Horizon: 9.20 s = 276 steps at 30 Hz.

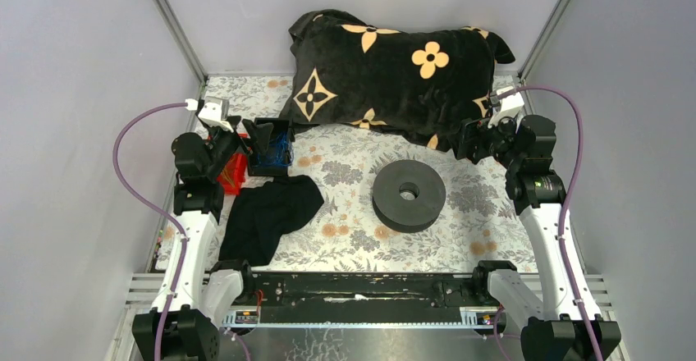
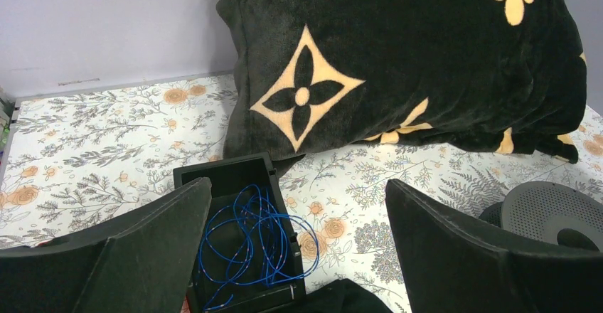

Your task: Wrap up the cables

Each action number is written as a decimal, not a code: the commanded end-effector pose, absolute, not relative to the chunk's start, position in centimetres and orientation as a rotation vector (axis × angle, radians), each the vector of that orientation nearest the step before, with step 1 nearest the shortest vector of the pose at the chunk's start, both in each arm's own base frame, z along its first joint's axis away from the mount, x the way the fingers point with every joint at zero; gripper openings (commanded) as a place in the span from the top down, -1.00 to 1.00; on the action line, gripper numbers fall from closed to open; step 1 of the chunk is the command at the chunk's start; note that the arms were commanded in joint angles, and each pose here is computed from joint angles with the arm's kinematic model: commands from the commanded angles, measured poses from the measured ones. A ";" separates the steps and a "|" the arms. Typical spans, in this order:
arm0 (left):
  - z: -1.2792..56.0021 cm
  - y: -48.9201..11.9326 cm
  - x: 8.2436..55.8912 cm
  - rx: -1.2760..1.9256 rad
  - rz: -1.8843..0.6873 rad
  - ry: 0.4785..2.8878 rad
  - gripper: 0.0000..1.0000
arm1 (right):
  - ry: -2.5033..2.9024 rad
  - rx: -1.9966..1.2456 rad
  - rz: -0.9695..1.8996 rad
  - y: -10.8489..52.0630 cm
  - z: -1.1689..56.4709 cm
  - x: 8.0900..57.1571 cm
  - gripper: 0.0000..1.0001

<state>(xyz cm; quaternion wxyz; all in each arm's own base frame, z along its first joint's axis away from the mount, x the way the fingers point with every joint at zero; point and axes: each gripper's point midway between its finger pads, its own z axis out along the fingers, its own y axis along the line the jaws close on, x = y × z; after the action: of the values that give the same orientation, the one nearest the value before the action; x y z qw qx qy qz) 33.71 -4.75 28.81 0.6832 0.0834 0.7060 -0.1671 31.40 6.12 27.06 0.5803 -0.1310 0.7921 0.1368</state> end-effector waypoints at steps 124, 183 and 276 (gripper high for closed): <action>14.9 -7.6 42.7 0.315 -0.288 2.150 -0.62 | 1.861 -1.398 0.249 24.4 14.0 23.4 -0.98; 23.8 -3.7 42.3 0.274 -0.193 2.129 1.00 | 1.854 -1.159 0.200 19.9 19.3 27.0 -0.98; 39.0 -25.2 27.8 0.866 -1.043 1.673 1.00 | 1.785 -1.109 0.407 21.4 29.0 31.4 -0.99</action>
<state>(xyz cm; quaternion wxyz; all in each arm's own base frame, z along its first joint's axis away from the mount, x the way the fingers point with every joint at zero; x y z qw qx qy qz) 29.87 -24.92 36.12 0.4799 0.3531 0.7057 -0.3835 32.05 16.80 27.34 0.4372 -0.4248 0.7905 0.0592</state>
